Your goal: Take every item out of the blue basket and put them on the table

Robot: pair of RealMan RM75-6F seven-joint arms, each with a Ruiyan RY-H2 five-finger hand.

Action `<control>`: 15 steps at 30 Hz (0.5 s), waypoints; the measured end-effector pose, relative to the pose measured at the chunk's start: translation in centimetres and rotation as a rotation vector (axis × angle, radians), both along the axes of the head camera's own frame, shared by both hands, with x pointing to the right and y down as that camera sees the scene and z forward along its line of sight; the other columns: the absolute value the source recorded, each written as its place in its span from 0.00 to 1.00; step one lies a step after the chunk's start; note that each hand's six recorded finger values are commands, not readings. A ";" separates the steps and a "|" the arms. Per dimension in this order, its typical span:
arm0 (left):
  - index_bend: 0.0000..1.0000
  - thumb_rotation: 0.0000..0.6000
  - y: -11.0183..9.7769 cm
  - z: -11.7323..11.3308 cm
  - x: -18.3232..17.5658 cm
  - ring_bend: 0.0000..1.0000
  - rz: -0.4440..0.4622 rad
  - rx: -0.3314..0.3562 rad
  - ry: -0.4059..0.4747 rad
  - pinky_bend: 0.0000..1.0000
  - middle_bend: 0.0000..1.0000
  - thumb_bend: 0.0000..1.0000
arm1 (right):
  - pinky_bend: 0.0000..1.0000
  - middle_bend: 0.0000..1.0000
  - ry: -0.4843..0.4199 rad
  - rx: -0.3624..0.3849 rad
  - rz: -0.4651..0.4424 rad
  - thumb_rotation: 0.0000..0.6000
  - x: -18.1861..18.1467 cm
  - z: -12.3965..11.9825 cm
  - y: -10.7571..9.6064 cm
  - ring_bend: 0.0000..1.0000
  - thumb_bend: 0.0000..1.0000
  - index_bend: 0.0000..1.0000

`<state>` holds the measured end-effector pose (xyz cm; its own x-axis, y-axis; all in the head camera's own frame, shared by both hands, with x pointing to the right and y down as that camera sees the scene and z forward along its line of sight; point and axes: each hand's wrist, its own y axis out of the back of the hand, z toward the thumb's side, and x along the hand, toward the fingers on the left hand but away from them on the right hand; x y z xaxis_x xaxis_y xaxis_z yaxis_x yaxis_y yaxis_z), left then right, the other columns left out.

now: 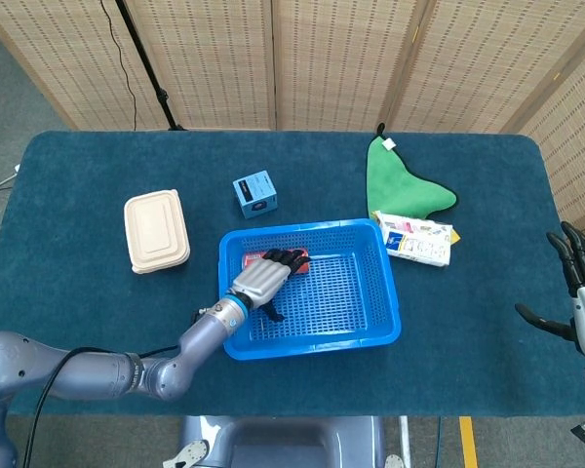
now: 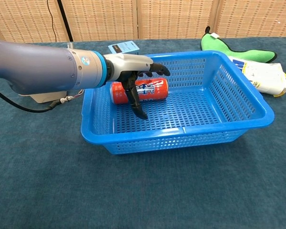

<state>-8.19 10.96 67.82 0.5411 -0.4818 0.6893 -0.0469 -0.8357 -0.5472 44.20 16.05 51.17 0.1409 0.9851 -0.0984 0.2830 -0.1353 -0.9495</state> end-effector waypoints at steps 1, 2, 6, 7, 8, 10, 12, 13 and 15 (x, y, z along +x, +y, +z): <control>0.00 1.00 0.0 -0.2 0.0 0.00 0.002 -0.001 0.004 0.03 0.00 0.12 | 0.00 0.00 0.000 0.000 0.000 1.00 0.0 0.0 0.0 0.00 0.00 0.00; 0.00 1.00 0.1 -0.4 0.0 0.00 0.003 -0.001 0.008 0.04 0.00 0.12 | 0.00 0.00 -0.001 0.000 0.000 1.00 0.0 0.0 0.0 0.00 0.00 0.00; 0.00 1.00 0.0 -1.2 -0.2 0.00 0.002 -0.002 0.025 0.07 0.00 0.12 | 0.00 0.00 0.001 -0.002 -0.002 1.00 -0.1 0.1 0.0 0.00 0.00 0.00; 0.00 1.00 -0.1 -1.4 -0.4 0.00 -0.001 0.002 0.028 0.07 0.00 0.12 | 0.00 0.00 0.001 -0.003 -0.004 1.00 -0.1 0.1 0.0 0.00 0.00 0.00; 0.00 1.00 -0.4 -1.6 -0.6 0.00 -0.004 0.012 0.027 0.07 0.00 0.12 | 0.00 0.00 0.001 -0.004 -0.005 1.00 -0.2 0.1 0.1 0.00 0.00 0.00; 0.00 1.00 -1.1 -1.9 -1.1 0.00 -0.016 0.042 0.025 0.07 0.00 0.12 | 0.00 0.00 0.000 -0.005 -0.007 1.00 -0.3 0.1 0.1 0.00 0.00 0.00; 0.00 1.00 -1.5 -1.8 -1.3 0.00 -0.029 0.054 0.025 0.07 0.00 0.12 | 0.00 0.00 0.000 -0.003 -0.010 1.00 -0.4 0.1 0.1 0.00 0.00 0.00; 0.00 1.00 -1.6 -1.6 -1.4 0.00 -0.035 0.051 0.023 0.07 0.00 0.12 | 0.00 0.00 0.000 -0.004 -0.011 1.00 -0.4 0.1 0.1 0.00 0.00 0.00; 0.00 1.00 -1.8 -1.1 -1.4 0.00 -0.042 0.041 0.015 0.07 0.00 0.12 | 0.00 0.00 0.002 -0.005 -0.012 1.00 -0.4 0.1 0.2 0.00 0.00 0.00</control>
